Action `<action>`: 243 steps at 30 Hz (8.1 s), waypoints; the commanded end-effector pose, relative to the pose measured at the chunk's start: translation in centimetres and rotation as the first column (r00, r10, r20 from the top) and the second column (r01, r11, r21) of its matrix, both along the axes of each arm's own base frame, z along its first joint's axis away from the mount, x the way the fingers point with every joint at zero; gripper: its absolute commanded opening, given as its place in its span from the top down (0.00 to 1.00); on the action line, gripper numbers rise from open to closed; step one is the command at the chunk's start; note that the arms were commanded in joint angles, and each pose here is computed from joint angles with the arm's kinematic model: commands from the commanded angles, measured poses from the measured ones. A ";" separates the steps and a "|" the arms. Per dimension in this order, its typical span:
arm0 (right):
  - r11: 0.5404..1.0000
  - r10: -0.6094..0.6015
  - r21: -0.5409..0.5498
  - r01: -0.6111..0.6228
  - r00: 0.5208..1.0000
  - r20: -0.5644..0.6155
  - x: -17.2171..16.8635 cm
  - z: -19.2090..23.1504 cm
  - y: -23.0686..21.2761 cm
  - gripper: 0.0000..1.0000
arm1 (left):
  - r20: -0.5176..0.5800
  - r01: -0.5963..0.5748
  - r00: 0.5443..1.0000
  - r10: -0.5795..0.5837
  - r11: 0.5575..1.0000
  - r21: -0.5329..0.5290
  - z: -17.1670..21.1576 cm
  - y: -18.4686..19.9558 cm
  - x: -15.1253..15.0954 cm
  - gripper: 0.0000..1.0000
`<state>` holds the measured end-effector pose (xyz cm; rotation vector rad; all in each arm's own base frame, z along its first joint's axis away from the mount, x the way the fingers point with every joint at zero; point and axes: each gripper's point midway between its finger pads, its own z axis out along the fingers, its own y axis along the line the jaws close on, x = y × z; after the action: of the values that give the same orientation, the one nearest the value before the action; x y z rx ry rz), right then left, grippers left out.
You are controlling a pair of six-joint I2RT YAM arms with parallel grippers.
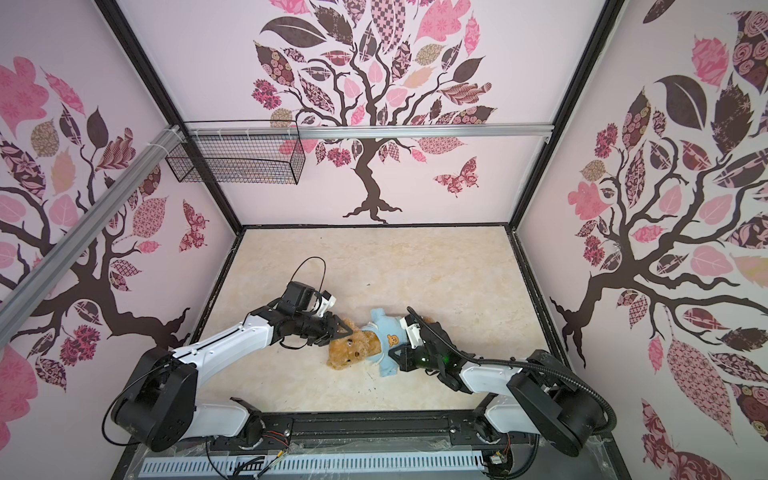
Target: Dress the teddy bear
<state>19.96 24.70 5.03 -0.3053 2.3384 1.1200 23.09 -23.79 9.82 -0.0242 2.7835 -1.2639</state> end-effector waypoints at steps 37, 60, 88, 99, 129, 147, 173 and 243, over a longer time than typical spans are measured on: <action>0.994 -0.042 0.098 0.037 0.998 0.049 8.4 11.2 -1.4 0.76 | 0.723 0.165 0.655 -0.220 0.975 0.147 7.5 1.4 1.8 1.00; 0.983 -0.140 0.132 0.131 0.988 0.060 8.1 8.8 -3.0 1.00 | 0.668 -0.178 0.742 0.047 0.975 0.130 6.2 5.4 4.7 1.00; 0.984 -0.169 -0.015 0.177 0.958 0.230 10.9 10.8 -3.0 0.50 | 0.347 0.005 0.938 -0.009 1.000 0.011 6.4 3.4 3.7 1.00; 0.954 -0.267 -0.106 0.279 0.957 0.118 11.8 7.0 -6.9 0.45 | 0.218 0.087 0.971 -0.098 0.994 0.060 4.6 2.4 7.7 0.74; 0.951 -0.166 -0.203 0.234 0.938 0.304 10.5 10.6 -5.4 0.35 | 0.472 -0.070 0.881 -0.009 0.986 0.149 7.0 2.8 -3.7 0.25; 0.858 0.119 -0.514 -0.004 0.974 0.191 13.8 3.6 2.6 0.31 | 0.406 -0.019 0.913 -0.042 0.989 0.145 3.8 2.2 -4.9 0.26; 0.978 -0.073 -0.200 0.051 0.992 -0.102 12.2 1.3 -0.3 0.41 | 0.452 0.067 0.885 -0.111 0.991 0.112 3.2 -5.0 -0.9 0.18; 0.993 -0.037 -0.108 0.054 0.987 0.154 2.9 5.2 -0.7 0.46 | 0.307 0.026 0.951 -0.036 0.999 0.039 2.0 -6.7 -3.5 0.27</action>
<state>22.88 22.03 7.44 -0.3762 2.3589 0.7752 19.91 -29.96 12.10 0.2130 2.5443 -1.0733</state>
